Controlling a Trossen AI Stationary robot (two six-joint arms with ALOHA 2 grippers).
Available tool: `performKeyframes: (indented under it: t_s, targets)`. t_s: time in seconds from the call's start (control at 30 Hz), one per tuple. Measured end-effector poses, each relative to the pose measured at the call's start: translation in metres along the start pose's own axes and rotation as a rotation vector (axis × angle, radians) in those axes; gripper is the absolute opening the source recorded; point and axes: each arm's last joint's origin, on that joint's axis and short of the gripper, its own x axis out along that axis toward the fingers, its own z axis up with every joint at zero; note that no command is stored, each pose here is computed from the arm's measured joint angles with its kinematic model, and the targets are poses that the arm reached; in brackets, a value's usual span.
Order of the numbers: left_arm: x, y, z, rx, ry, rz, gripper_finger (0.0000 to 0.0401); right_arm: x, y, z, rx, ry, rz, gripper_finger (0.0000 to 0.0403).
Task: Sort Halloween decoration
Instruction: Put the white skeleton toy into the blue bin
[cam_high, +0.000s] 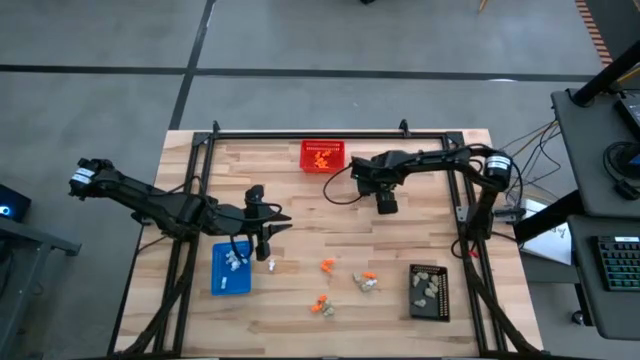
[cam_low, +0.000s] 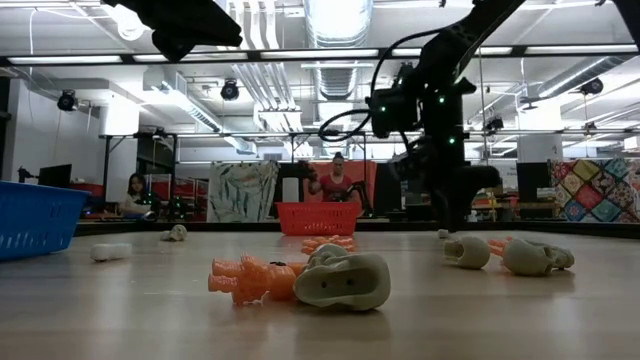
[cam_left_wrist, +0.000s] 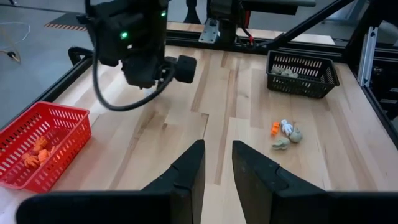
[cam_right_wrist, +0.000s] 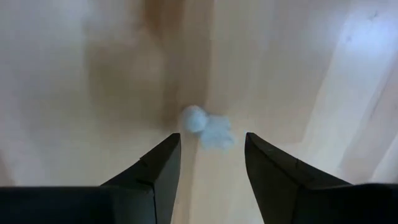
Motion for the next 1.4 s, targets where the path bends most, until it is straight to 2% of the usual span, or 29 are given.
performKeyframes:
  t_s: [0.2,0.4,0.53,0.77,0.93,1.17,1.27,1.4]
  targets:
    - [0.000,0.000,0.000,0.000,0.000,0.000,0.0063,0.011,-0.009,0.003,0.010,0.029,0.016,0.0164]
    - [0.000,0.000,0.000,0.021,0.000,0.001,0.0063,0.019,-0.008,0.004,-0.014,0.046,0.040,0.0144]
    - [0.000,0.000,0.000,0.027,0.000,0.002,0.0063,0.017,-0.008,0.004,-0.007,0.024,0.074,0.0114]
    - [0.000,0.000,0.000,0.025,-0.005,0.001,0.0063,0.014,-0.009,0.006,0.008,0.005,0.113,0.0033]
    - [0.000,0.000,0.002,0.018,-0.019,-0.003,0.0063,0.006,-0.009,0.006,0.051,-0.002,0.143,0.0013]
    - [0.014,-0.007,0.001,0.033,-0.042,-0.006,0.0063,-0.023,-0.003,0.006,0.200,-0.237,0.422,0.0011]
    - [0.024,-0.011,-0.002,0.050,-0.038,-0.005,0.0064,-0.036,0.002,0.010,0.251,-0.369,0.482,0.0011]
    - [0.038,-0.016,-0.008,0.070,-0.030,-0.004,0.0070,-0.055,0.013,0.016,0.259,-0.581,0.551,0.0011]
